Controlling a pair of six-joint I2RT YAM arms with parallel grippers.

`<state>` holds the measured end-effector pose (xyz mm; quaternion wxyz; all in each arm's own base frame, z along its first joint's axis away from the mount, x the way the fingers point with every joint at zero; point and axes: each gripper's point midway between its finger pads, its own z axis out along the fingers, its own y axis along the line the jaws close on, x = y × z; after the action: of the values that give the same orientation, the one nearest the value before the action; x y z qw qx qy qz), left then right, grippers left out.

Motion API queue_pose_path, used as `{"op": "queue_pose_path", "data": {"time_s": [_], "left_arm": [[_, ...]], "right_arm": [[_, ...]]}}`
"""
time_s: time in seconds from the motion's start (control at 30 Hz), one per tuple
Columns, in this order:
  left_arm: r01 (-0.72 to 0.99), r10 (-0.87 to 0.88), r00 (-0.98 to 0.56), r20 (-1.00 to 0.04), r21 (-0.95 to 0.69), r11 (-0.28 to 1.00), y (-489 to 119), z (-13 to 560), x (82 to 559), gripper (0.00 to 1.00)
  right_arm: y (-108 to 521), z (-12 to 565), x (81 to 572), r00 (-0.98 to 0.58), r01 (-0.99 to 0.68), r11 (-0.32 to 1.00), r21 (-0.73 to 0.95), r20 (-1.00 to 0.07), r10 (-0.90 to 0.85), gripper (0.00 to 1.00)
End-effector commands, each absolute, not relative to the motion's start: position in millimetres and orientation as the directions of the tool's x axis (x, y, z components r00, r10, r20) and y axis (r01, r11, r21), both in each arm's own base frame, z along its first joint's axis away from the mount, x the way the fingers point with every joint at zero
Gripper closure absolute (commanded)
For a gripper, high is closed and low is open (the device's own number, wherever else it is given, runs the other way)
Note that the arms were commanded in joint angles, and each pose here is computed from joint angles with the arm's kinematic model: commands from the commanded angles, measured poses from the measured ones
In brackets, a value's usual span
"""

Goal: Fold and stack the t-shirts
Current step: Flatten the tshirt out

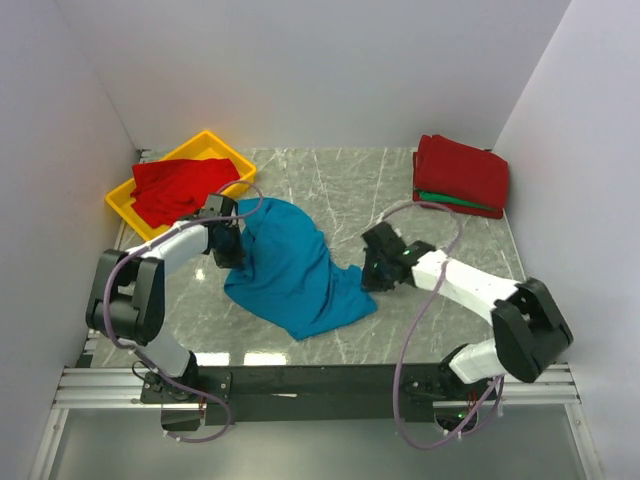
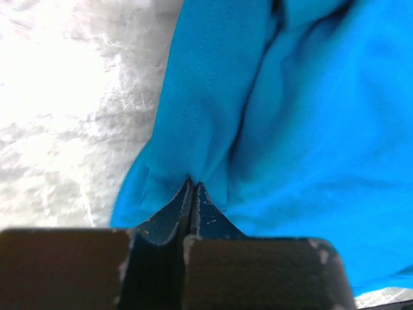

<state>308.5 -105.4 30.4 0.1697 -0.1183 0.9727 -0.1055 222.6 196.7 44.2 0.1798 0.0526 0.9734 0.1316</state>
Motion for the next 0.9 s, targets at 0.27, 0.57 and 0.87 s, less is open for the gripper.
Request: {"op": "queue_pose_path", "data": {"time_s": [0.27,0.57,0.87], "left_arm": [[-0.168,-0.287,-0.744,-0.604,-0.246,0.955,-84.4,166.0,333.0,0.97],[-0.208,-0.282,-0.845,-0.455,-0.206,0.956,-85.6,102.9,311.0,0.27],[-0.230,-0.290,-0.870,-0.398,-0.192,0.954,-84.6,67.3,296.7,0.34]], "right_arm": [[85.5,195.9,293.6,-0.683,0.203,0.956,0.211,-0.670,0.293,1.00],[88.3,146.9,310.7,-0.777,0.278,0.937,0.210,-0.524,0.348,0.46],[96.3,122.5,280.3,-0.784,0.277,0.915,0.293,-0.482,0.391,0.44]]}}
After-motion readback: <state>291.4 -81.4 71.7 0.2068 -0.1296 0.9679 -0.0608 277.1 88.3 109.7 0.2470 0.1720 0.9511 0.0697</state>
